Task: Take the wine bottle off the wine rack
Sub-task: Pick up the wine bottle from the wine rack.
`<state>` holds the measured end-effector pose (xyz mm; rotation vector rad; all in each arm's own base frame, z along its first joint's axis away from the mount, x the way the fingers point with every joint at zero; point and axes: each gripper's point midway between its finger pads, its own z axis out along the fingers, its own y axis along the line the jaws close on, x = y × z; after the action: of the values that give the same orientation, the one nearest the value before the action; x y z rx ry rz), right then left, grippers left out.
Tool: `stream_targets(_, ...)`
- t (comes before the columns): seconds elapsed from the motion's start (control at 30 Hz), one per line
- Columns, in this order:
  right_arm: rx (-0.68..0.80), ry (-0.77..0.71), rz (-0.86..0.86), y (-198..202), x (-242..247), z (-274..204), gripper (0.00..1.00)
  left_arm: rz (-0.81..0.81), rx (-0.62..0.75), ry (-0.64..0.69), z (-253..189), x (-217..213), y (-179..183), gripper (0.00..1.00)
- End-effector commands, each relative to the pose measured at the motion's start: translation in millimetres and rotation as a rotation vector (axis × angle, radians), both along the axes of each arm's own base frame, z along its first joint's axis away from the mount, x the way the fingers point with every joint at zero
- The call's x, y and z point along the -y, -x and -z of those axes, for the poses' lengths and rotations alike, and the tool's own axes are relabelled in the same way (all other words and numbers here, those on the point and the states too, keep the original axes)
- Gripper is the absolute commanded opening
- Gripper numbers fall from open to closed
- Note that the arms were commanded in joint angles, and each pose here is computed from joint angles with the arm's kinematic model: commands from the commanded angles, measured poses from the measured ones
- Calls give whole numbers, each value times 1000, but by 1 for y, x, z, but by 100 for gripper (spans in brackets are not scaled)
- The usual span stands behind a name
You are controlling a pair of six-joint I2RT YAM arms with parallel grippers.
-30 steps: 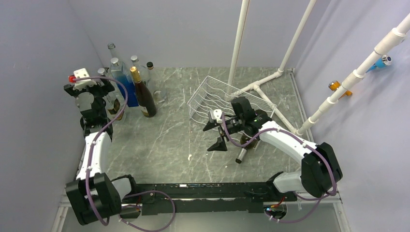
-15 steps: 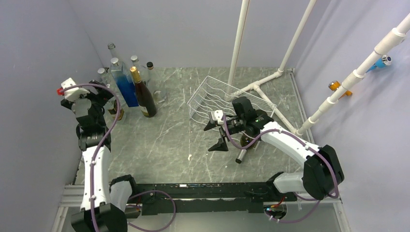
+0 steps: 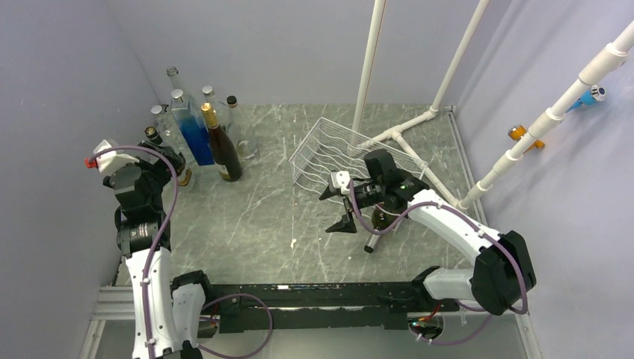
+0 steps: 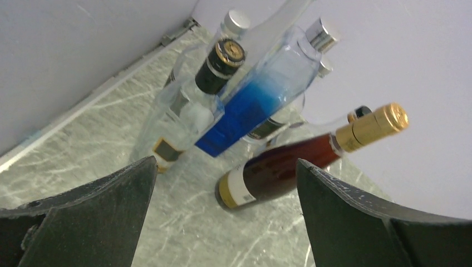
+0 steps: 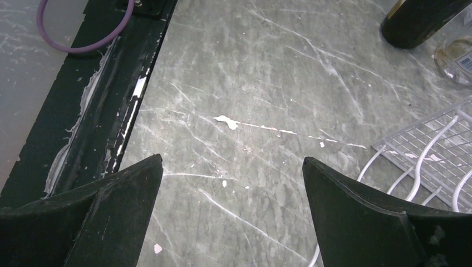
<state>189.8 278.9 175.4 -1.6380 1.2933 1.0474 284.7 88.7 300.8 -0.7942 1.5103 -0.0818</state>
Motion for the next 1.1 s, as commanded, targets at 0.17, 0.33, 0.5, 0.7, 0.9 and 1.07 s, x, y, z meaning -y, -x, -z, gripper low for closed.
stream_targets(0.17,90,-47,-45,-1,4,-27,100,170,-12,107,-2,44,25,99)
stream_targets(0.33,103,-50,-44,-1,11,-29,100,305,-17,110,4,70,34,100)
stream_targets(0.5,111,-57,-58,1,20,-31,100,451,-9,137,12,98,40,100)
stream_targets(0.7,118,-73,-51,0,28,-33,100,628,5,141,15,129,51,100)
stream_targets(0.9,131,-54,-43,-2,37,-34,100,808,10,179,25,163,62,100)
stream_targets(1.07,148,-39,-13,-7,45,-35,100,883,-12,213,39,182,67,99)
